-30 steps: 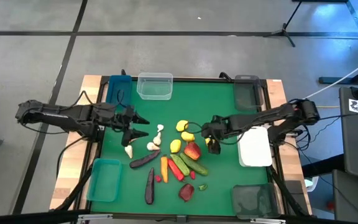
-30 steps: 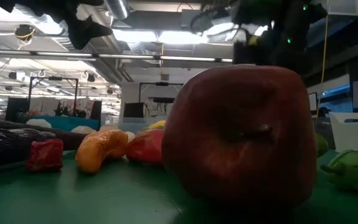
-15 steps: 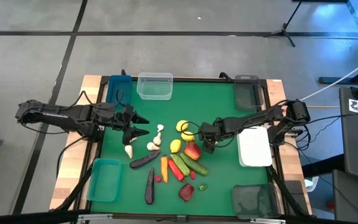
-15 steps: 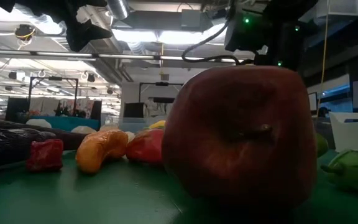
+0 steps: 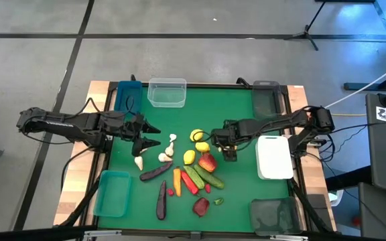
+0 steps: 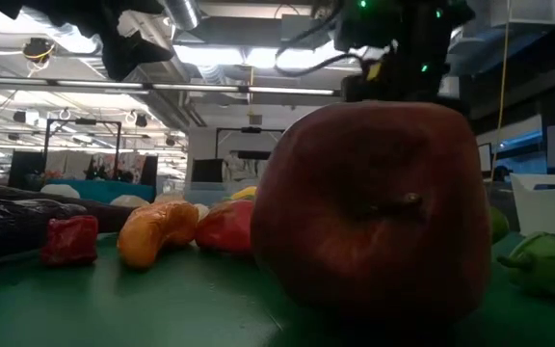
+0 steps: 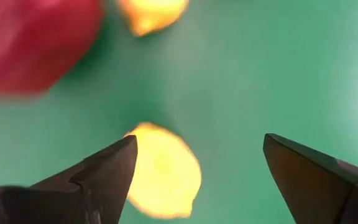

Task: Sort produce into baskets
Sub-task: Put the yellow lemon into the white bin

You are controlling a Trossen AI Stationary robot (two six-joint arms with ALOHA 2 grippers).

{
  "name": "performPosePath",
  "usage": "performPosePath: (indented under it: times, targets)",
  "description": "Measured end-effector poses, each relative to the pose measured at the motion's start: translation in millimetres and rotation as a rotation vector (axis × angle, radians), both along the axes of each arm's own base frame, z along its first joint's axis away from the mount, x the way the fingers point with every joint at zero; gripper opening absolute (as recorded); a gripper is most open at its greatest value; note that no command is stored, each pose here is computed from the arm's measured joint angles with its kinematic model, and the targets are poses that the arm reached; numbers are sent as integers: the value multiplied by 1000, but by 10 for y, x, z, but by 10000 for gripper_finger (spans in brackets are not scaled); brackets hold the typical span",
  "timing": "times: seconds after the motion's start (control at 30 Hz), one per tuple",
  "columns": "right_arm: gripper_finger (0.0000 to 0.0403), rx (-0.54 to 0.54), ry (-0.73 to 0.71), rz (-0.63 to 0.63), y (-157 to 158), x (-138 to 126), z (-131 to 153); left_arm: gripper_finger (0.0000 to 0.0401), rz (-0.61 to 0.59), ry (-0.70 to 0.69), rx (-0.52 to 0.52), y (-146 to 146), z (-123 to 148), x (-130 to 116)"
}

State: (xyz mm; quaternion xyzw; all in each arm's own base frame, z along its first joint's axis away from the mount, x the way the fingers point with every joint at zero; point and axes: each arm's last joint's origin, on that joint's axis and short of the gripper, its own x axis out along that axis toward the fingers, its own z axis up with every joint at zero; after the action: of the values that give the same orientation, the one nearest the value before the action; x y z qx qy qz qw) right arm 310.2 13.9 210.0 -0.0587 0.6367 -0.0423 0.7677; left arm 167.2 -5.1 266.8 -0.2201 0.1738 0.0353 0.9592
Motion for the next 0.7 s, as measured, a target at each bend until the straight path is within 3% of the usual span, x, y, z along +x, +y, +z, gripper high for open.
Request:
performPosePath:
  times: [0.13, 0.27, 0.53, 0.7]
  targets:
    - [347, 42, 50, 177, 46, -11, 82, 290, 12, 35, 21, 6, -32, -12]
    - [347, 56, 69, 268, 48, -23, 80, 290, 30, 44, 29, 12, -39, -16]
    - [347, 66, 44, 261, 51, -3, 70, 290, 31, 62, 30, 12, -55, -23]
    - [347, 97, 62, 234, 53, -79, -144, 290, 32, 61, 31, 12, -55, -22]
